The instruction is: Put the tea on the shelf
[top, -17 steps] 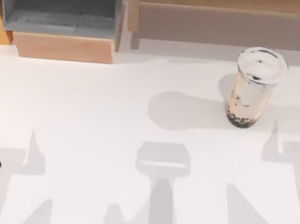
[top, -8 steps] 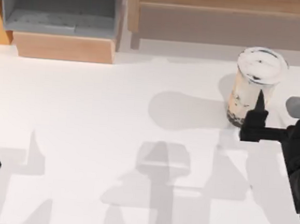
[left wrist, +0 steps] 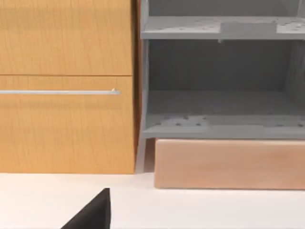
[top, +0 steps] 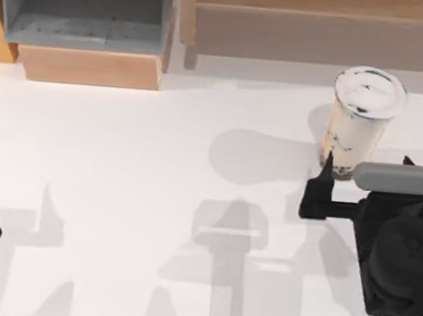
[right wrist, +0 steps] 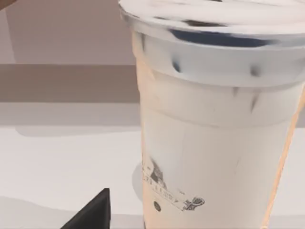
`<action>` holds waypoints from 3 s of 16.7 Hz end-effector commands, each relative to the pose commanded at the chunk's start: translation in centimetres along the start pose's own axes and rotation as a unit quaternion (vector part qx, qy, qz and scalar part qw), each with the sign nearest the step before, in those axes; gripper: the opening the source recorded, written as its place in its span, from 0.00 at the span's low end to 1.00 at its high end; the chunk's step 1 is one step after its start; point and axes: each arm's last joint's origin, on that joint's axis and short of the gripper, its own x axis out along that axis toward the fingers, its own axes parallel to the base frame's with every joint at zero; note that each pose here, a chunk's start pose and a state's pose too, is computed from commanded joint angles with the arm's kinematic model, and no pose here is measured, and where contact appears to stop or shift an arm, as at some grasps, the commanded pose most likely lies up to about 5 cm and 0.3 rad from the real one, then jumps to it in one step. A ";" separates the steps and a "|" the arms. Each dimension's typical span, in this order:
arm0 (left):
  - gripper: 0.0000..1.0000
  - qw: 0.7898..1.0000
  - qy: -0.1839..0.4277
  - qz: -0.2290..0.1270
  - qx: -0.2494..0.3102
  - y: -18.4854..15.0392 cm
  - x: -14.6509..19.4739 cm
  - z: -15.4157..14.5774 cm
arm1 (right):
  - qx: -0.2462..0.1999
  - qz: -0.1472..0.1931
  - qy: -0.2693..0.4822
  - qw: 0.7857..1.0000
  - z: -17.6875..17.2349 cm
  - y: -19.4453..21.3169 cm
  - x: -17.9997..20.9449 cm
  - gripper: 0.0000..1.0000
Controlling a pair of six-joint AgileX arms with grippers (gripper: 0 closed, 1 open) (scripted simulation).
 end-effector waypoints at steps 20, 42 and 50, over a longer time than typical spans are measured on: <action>1.00 1.000 0.000 0.000 0.000 0.0 0.0 0.0 | 0.000 0.000 0.000 1.000 0.0 0.0 8.0 0.92; 1.00 1.000 0.000 0.000 0.000 0.0 0.0 0.0 | 0.001 0.001 0.000 1.000 0.1 0.0 8.0 0.00; 1.00 1.000 0.000 0.000 0.000 0.0 0.0 0.0 | 0.001 0.001 0.000 1.000 1.0 0.0 7.9 0.00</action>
